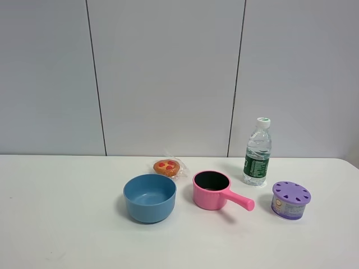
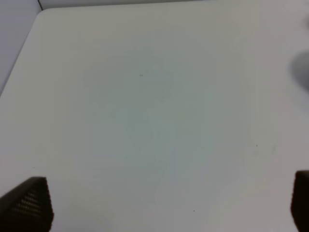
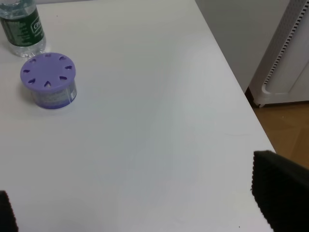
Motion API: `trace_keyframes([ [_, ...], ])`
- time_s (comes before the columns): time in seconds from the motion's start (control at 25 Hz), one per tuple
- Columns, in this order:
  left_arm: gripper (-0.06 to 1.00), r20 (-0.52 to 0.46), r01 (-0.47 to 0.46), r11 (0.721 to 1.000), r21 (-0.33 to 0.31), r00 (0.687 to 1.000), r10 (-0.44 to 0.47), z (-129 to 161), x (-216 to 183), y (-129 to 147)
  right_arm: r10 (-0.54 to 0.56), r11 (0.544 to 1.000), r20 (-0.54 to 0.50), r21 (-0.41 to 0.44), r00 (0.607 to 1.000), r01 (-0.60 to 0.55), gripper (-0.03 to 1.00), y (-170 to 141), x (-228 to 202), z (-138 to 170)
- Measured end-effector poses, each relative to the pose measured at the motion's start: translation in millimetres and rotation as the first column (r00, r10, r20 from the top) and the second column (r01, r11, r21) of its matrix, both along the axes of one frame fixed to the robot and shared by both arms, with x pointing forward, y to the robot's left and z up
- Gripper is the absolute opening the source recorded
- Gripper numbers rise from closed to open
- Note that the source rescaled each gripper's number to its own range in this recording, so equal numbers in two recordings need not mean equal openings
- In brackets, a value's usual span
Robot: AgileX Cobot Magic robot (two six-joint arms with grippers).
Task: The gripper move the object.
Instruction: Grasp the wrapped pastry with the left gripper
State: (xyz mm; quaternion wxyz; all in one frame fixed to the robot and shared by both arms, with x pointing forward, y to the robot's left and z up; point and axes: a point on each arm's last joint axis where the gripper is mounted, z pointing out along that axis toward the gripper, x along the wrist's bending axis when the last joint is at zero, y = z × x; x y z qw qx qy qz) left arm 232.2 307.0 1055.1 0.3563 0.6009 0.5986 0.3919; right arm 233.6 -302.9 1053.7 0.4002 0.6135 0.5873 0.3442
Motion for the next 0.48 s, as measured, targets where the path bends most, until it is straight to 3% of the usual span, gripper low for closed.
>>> trace_keyframes([
  [0.24,1.00,-0.077,-0.004,0.999,-0.050,0.997,0.001,1.5,12.9,-2.3,0.000,1.000,0.000,0.000,1.000,0.000,1.00,0.0,0.0,0.0],
  [0.48,1.00,-0.103,0.032,0.988,-0.149,0.994,-0.047,30.7,54.3,-11.0,0.000,1.000,0.000,0.000,1.000,0.000,1.00,0.0,0.0,0.0],
])
